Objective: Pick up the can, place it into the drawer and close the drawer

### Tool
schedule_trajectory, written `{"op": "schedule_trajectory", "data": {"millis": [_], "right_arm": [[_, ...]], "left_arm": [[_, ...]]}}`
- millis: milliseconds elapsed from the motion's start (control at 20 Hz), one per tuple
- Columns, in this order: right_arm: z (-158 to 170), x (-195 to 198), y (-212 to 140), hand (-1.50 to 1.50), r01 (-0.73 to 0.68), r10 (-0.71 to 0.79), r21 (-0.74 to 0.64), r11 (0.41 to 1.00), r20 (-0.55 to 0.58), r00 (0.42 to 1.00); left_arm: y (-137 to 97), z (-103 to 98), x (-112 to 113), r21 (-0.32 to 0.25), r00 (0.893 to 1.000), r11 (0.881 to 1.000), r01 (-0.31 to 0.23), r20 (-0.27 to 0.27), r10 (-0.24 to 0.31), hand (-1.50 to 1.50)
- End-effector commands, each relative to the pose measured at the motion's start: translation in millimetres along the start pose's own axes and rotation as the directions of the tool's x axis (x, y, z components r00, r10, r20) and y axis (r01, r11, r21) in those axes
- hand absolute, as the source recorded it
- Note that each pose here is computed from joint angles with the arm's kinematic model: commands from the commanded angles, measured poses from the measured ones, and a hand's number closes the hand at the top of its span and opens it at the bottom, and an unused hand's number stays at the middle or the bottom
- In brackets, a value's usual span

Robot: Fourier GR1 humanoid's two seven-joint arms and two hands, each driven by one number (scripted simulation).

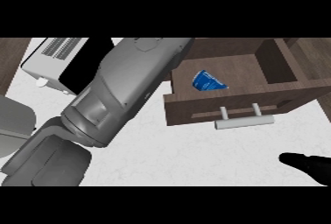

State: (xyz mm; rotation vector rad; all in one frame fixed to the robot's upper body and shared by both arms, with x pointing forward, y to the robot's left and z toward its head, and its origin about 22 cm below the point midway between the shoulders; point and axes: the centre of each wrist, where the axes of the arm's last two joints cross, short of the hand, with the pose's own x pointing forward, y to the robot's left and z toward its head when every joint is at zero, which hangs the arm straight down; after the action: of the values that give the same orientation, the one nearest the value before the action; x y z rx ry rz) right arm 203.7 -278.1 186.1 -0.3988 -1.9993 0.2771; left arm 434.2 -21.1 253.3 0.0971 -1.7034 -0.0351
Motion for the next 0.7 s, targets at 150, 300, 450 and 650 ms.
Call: {"op": "schedule_trajectory", "data": {"millis": [150, 300, 450, 650], "right_arm": [[-27.0, 3.3, 6.7, -1.50, -0.242, 0.237, 0.061, 0.969, 0.077, 0.969], [-36.8, -14.7, 20.7, -1.50, -0.353, 0.347, 0.084, 0.932, 0.074, 0.935], [-33.7, -25.9, 46.5, -1.50, -0.419, 0.409, 0.110, 0.901, 0.102, 0.907], [-59.7, -50.5, 66.0, -1.50, -0.497, 0.487, 0.134, 0.857, 0.104, 0.867]], "left_arm": [[-3.6, 0.2, 16.2, 0.026, 0.998, 0.997, -0.068, 0.003, 0.068, -1.50], [2.8, -1.4, -3.8, -0.018, 0.997, 0.997, -0.072, 0.008, 0.073, -1.50], [-3.5, -1.0, 17.5, 0.018, 0.998, 0.998, -0.058, 0.012, 0.058, -1.50], [3.9, -3.1, -7.6, 0.003, 0.999, 1.000, -0.024, 0.033, 0.024, -1.50]]}}
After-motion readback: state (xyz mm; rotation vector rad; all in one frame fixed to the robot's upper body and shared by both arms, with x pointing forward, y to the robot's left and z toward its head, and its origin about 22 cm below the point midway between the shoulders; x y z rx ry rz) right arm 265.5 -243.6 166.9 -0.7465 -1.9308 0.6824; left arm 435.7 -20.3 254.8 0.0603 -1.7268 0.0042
